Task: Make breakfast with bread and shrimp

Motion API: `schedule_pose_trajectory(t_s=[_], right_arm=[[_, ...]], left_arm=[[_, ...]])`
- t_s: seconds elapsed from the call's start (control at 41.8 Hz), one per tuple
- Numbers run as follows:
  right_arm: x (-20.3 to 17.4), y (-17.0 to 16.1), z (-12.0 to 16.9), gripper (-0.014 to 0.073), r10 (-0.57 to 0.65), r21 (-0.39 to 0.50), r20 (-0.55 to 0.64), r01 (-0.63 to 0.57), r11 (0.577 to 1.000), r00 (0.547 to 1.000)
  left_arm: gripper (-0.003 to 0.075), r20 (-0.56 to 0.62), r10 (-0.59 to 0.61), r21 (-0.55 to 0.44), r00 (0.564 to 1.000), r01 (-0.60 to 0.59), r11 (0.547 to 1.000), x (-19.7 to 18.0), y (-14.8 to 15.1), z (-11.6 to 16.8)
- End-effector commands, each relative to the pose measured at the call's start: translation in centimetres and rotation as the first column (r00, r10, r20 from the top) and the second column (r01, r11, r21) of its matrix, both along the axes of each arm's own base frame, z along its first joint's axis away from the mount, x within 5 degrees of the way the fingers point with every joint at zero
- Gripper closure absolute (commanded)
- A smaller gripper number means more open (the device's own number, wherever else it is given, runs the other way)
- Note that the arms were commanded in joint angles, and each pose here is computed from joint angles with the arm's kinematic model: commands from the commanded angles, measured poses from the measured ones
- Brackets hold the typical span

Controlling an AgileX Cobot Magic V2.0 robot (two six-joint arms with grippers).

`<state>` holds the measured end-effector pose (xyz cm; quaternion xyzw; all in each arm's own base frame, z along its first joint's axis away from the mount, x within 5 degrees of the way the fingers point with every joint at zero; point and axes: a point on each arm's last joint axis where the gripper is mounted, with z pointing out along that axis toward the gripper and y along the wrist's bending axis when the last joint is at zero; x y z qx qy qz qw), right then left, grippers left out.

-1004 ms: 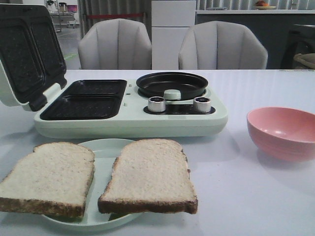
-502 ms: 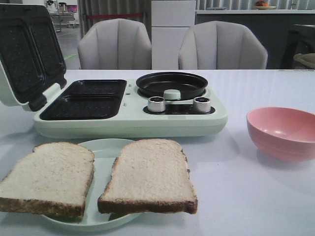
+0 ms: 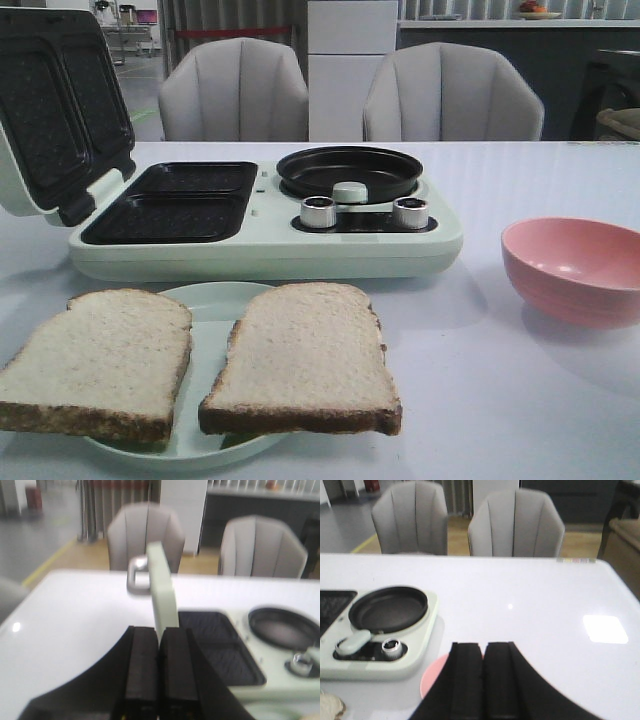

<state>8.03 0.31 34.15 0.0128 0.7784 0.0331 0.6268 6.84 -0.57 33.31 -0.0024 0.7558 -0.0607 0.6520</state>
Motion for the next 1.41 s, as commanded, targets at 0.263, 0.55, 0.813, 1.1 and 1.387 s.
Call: schedule_pose_trajectory(t_s=[0.263,0.55,0.813,1.1,1.387], right_arm=[[4.6,0.0,-1.7,0.0561,-0.001,-0.008,-0.237,-0.001,1.0,0.972],[5.8,0.0,-2.3,0.0224,-0.003,-0.011,-0.278,-0.001,1.0,0.961],[5.9,0.0,-2.2,0.0026,-0.003,-0.012,-0.268,0.0,1.0,0.963],[5.8,0.0,-2.3,0.0026,-0.003,-0.012,-0.278,-0.001,1.0,0.96],[5.8,0.0,-2.3,0.0026,-0.003,-0.012,-0.278,-0.001,1.0,0.96]], left_arm=[[0.0622,-0.191,-0.001,0.004,0.982,0.002,1.0,3.2,-0.4,-1.1],[0.0324,-0.25,0.003,0.031,0.968,0.005,1.0,4.2,-0.5,-1.8],[0.0193,-0.245,-0.033,0.113,0.969,0.063,0.992,4.4,-0.8,-1.8],[0.0193,-0.244,-0.308,0.323,0.92,0.377,0.868,4.4,-3.9,-2.0],[0.0193,-0.48,-0.505,0.569,0.717,0.693,0.443,4.7,-9.6,-6.7]])
